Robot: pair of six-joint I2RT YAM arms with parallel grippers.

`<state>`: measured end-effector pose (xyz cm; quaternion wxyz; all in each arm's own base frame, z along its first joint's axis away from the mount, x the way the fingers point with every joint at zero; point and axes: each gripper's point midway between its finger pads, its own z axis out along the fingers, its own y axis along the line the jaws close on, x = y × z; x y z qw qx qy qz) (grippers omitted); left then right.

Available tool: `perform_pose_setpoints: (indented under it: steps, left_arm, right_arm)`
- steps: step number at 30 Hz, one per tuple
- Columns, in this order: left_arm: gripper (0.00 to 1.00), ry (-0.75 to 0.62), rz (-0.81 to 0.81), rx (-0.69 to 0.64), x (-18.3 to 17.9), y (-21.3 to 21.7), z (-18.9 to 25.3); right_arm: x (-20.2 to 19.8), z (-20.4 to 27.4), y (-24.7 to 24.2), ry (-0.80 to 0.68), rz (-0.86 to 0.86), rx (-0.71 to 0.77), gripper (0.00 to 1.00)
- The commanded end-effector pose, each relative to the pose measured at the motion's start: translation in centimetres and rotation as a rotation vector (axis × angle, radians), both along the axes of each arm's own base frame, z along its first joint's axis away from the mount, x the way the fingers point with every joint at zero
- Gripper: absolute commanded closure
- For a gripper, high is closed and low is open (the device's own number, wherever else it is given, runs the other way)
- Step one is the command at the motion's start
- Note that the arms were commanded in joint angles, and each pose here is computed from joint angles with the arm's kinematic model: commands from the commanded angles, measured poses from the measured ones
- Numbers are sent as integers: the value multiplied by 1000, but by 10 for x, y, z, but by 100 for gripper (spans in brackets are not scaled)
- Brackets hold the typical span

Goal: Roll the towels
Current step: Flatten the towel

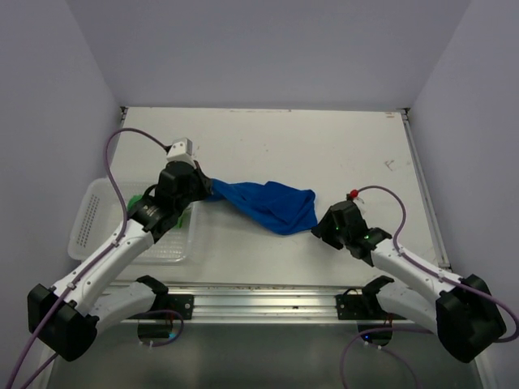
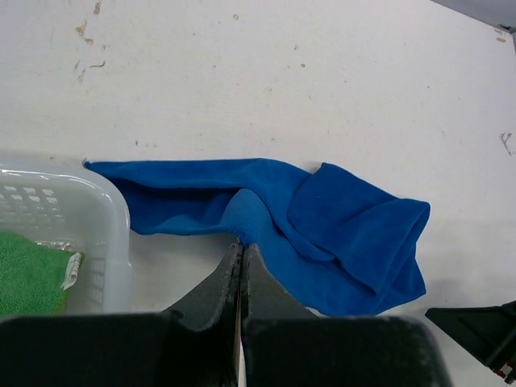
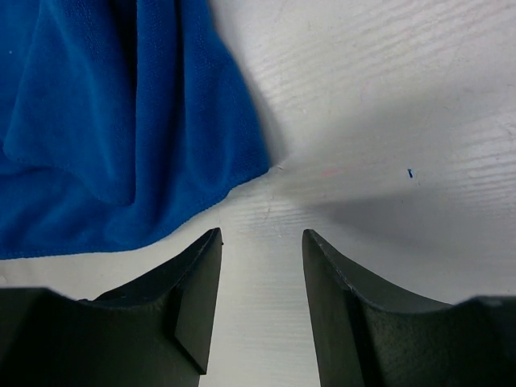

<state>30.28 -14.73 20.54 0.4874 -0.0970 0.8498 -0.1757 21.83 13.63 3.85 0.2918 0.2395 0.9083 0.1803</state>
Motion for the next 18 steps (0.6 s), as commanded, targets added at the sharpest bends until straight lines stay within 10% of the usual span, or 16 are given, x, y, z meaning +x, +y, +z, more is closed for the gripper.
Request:
perform_pose_setpoints:
  steps: [1, 18]
  left_arm:
    - [100, -46, -18, -6, -1, 1, 16]
    - [100, -40, -29, 31, -8, 7, 12]
  right_arm:
    - [23, 17, 15, -80, 5, 64, 52]
    - [61, 5, 15, -98, -19, -14, 53]
